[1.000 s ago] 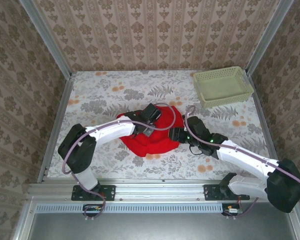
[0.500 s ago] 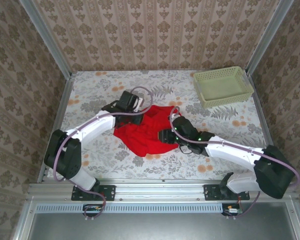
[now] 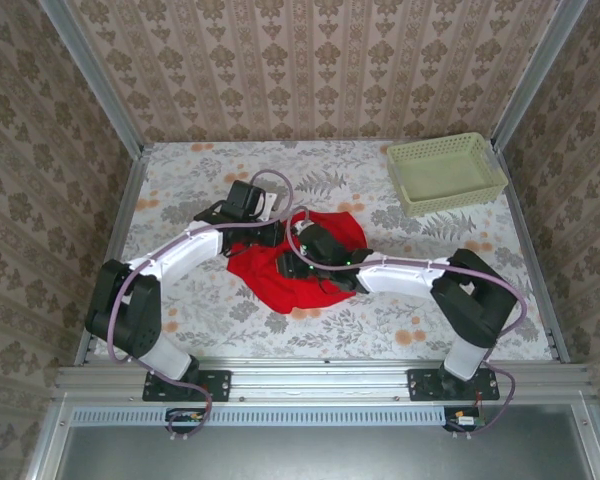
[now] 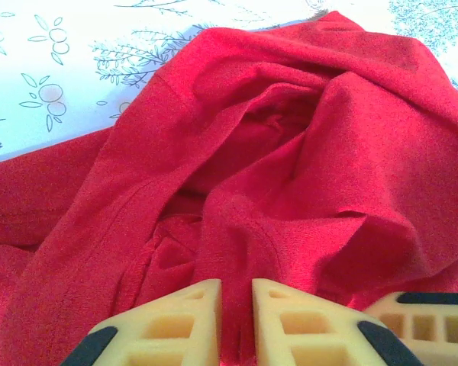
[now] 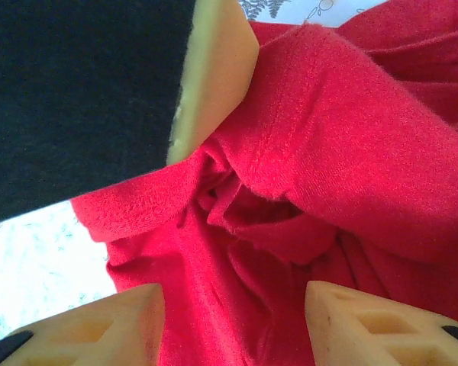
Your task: Fold the inside-out t-shirt
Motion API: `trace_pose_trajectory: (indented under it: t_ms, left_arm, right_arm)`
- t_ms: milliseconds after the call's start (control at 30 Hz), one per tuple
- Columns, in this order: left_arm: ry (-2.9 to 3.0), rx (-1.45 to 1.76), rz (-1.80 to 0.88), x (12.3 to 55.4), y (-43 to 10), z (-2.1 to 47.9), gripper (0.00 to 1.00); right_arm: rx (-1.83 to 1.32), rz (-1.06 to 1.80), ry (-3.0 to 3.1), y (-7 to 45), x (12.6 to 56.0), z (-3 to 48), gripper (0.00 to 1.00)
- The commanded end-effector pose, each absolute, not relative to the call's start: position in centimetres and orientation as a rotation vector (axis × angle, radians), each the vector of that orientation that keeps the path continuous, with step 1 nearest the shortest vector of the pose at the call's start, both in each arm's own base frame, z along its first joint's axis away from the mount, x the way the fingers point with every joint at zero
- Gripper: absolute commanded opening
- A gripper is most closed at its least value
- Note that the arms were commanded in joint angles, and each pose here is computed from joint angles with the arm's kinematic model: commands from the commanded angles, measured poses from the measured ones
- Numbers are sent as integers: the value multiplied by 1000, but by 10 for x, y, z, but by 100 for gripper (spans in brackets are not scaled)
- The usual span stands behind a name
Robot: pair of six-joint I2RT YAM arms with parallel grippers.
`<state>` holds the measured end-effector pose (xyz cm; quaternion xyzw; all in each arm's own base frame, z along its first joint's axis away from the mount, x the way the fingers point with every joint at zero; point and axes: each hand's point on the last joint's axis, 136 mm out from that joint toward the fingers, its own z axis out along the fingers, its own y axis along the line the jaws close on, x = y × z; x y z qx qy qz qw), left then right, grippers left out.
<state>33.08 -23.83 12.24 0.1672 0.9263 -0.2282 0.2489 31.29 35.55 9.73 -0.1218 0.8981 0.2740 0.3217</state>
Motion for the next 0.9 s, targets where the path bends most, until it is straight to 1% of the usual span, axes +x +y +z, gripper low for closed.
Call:
trace_pose_trajectory:
  t_ms: [0, 133, 233, 300, 433, 533, 600, 700, 867]
  left_arm:
    - [2539, 430, -642, 330, -236, 119, 18]
    - [2541, 429, -647, 330, -236, 118, 17]
    - [2547, 425, -646, 331, -236, 117, 15]
    - [2550, 421, -646, 331, -236, 116, 14]
    - [2556, 423, -641, 333, -237, 117, 10]
    - [2577, 400, -607, 337, -234, 114, 4]
    - [2582, 385, -599, 339, -233, 112, 1]
    - [2577, 379, -605, 341, -234, 113, 0]
    - [2579, 350, -574, 345, -231, 115, 0]
  right_arm:
    - [-303, 676, 2335, 362, 326, 99, 53]
    - [-280, 606, 2347, 358, 334, 91, 53]
    - [-275, 545, 2357, 356, 341, 88, 46]
    - [-278, 526, 2352, 355, 343, 89, 37]
    - [-280, 523, 2340, 352, 341, 95, 10]
    - [-308, 515, 2329, 350, 334, 103, 1]
    - [-335, 512, 2311, 348, 326, 110, 0]
    - [-330, 516, 2309, 341, 318, 115, 0]
    - [-320, 572, 2269, 327, 302, 129, 0]
